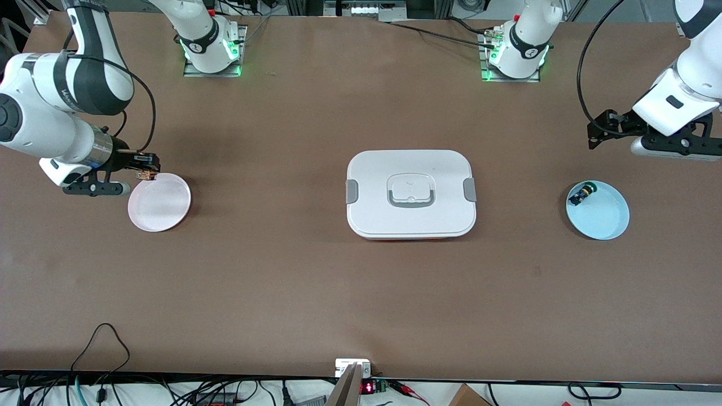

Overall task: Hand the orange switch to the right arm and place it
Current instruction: 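Carry the switch with the right gripper over the white plate, then lower the switch onto the white plate and open the right gripper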

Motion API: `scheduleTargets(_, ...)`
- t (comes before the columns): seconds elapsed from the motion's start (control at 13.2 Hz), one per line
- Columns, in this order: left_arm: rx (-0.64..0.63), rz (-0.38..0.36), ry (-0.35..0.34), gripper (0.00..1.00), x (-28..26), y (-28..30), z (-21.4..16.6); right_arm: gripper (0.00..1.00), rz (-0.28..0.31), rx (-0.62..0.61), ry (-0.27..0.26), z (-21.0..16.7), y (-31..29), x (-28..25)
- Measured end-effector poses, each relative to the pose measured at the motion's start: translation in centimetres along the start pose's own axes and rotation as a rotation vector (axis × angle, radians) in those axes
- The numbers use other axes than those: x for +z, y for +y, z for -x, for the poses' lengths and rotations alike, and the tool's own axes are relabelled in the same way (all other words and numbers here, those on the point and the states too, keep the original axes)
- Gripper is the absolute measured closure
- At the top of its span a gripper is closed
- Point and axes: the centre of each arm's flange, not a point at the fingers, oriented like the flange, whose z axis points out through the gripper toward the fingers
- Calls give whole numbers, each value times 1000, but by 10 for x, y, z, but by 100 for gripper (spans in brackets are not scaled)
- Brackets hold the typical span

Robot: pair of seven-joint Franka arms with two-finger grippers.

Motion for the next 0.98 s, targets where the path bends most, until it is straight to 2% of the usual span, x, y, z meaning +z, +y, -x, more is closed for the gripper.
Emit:
scheduleTargets(0.15, 1, 0, 1, 0, -1, 1, 0, 59, 3, 2, 32, 2, 2, 21)
scheduleTargets(0.53, 20, -2, 3, 0, -2, 11, -1, 59, 58, -19, 84, 2, 19, 70)
scheduleTargets(0.98, 25, -2, -1, 0, -1, 14, 0, 59, 58, -26, 116, -17, 49, 130)
